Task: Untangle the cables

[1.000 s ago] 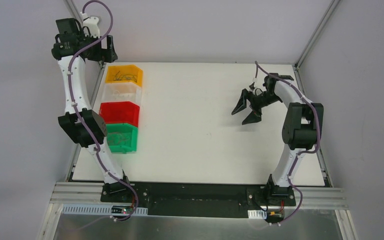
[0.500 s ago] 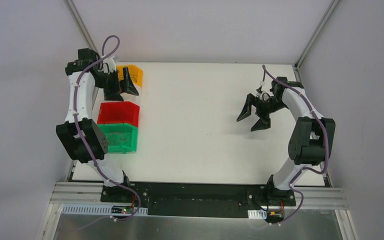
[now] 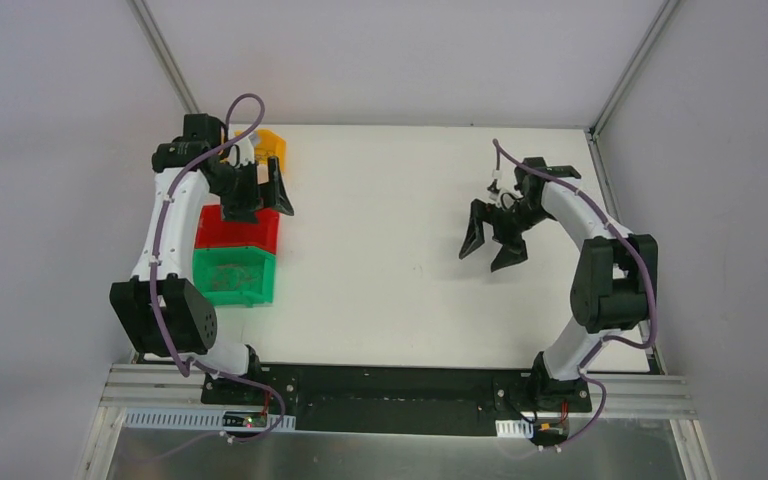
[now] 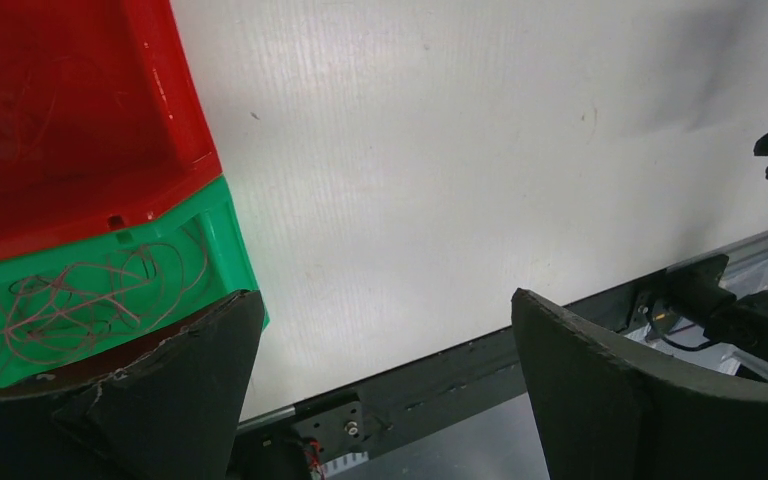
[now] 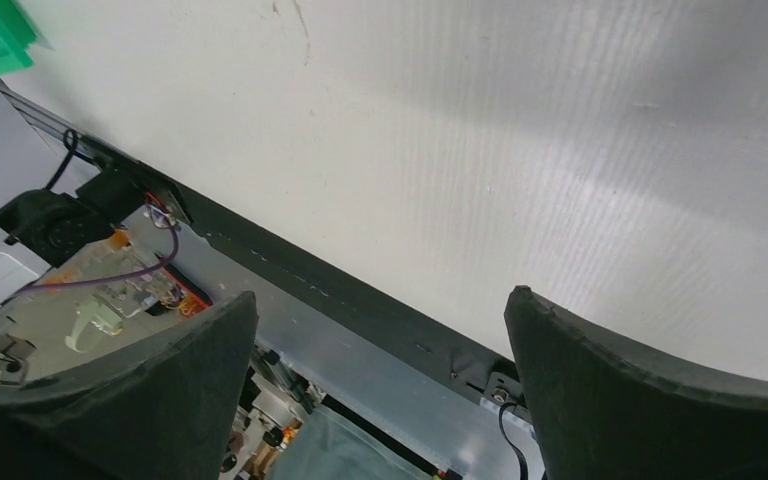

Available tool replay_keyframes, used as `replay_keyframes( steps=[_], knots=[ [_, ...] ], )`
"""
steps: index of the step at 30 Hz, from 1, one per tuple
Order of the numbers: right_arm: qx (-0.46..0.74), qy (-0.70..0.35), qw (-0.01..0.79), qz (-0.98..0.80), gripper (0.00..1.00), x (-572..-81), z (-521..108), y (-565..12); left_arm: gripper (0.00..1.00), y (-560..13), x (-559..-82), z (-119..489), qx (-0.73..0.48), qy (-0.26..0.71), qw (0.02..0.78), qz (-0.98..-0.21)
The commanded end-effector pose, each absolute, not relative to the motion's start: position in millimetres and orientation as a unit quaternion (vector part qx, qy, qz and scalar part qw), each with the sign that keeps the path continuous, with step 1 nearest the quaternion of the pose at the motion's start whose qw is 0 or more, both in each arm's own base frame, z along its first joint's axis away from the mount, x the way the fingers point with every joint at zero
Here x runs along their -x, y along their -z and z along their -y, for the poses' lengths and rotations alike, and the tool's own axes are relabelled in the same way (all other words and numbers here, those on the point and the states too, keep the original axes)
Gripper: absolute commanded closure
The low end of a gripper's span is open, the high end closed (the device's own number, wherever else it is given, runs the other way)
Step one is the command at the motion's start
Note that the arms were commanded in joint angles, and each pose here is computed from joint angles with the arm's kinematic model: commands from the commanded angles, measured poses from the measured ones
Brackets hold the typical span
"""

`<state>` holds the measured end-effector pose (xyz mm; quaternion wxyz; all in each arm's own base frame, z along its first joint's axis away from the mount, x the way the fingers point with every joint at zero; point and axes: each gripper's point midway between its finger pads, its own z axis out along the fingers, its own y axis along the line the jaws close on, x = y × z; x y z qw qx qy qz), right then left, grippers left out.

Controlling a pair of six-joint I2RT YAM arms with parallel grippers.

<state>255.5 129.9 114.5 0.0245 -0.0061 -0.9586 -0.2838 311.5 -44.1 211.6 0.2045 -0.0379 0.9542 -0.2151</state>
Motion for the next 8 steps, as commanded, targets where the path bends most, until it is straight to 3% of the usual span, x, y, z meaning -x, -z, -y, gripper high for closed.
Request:
replay_keyframes(
  steps=[1,8],
  knots=[
    [-0.034,0.264,0.026,0.963,0.01,-252.6,-138.3,-116.7,0.01,-206.3,-312.2,44.7,0.027,0.184,0.205,-0.961],
    [-0.046,0.253,0.027,0.966,0.02,-251.6,-139.7,-114.9,0.01,-211.0,-317.9,53.6,0.008,0.211,0.207,-0.955]
  ],
)
